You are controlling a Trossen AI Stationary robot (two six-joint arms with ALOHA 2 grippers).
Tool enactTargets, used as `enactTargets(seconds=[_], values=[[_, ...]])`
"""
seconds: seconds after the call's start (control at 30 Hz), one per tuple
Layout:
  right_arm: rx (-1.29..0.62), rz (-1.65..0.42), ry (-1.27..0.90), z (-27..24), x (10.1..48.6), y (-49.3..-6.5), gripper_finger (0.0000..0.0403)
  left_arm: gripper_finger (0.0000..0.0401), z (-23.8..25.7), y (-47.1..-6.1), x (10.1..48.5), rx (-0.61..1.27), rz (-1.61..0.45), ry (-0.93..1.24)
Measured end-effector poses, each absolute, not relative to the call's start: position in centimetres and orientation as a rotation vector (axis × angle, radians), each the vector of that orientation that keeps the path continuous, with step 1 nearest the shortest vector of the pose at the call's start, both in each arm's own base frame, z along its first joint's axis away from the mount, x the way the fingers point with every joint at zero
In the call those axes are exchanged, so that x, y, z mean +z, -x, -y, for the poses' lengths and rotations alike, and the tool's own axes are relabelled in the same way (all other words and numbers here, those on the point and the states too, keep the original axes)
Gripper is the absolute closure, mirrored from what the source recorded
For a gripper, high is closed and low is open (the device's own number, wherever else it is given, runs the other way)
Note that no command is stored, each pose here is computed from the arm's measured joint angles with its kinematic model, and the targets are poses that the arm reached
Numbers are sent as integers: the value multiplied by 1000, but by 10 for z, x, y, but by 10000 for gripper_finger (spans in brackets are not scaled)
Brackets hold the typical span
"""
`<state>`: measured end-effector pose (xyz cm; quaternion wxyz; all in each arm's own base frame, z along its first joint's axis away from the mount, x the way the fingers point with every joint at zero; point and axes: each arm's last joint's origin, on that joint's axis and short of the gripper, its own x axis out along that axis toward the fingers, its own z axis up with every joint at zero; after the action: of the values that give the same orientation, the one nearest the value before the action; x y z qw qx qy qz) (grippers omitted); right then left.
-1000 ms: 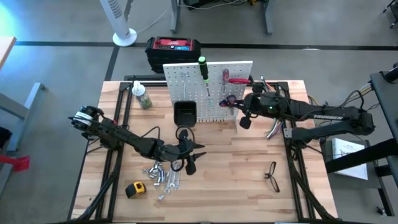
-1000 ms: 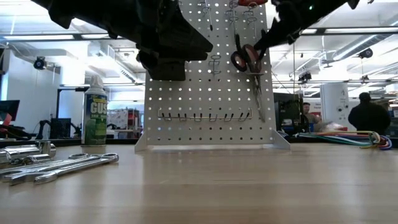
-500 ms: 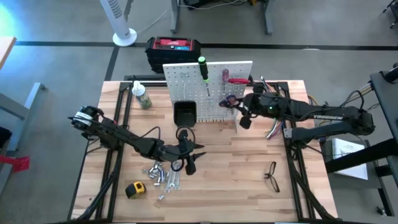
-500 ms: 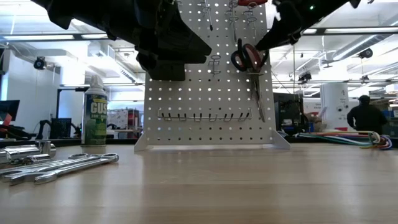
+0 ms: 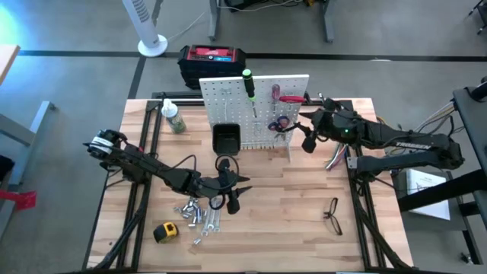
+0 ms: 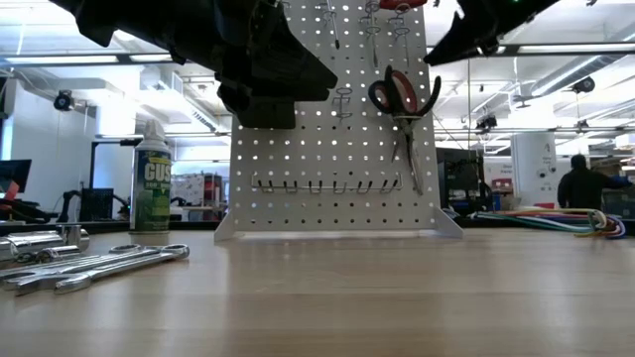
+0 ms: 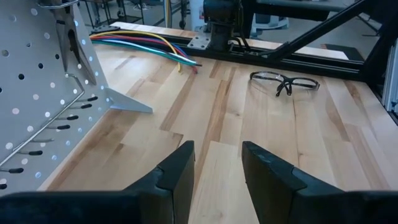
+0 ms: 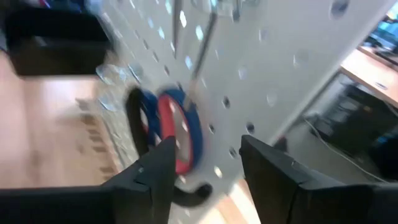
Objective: Hang tools onto peg board
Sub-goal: Hang the black pliers on the pegboard
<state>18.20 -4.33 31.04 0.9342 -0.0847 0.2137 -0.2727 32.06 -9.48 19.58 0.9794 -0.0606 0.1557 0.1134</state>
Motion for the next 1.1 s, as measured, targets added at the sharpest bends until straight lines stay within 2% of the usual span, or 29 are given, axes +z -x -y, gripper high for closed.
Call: enactTargets(seconds=[0.2, 0.5, 0.7, 1.1], values=[[-634, -507, 165, 44, 304, -176, 272, 277, 95, -320, 195, 230, -318, 135], [-653, -445, 107, 41, 314, -155, 337, 277, 95, -320, 194, 232, -333, 130], [-670, -582, 38, 41, 295, -157, 393, 277, 95, -319, 194, 252, -329, 125], [-589, -518, 94, 48, 284, -207, 401, 277, 95, -320, 195, 257, -325, 126]])
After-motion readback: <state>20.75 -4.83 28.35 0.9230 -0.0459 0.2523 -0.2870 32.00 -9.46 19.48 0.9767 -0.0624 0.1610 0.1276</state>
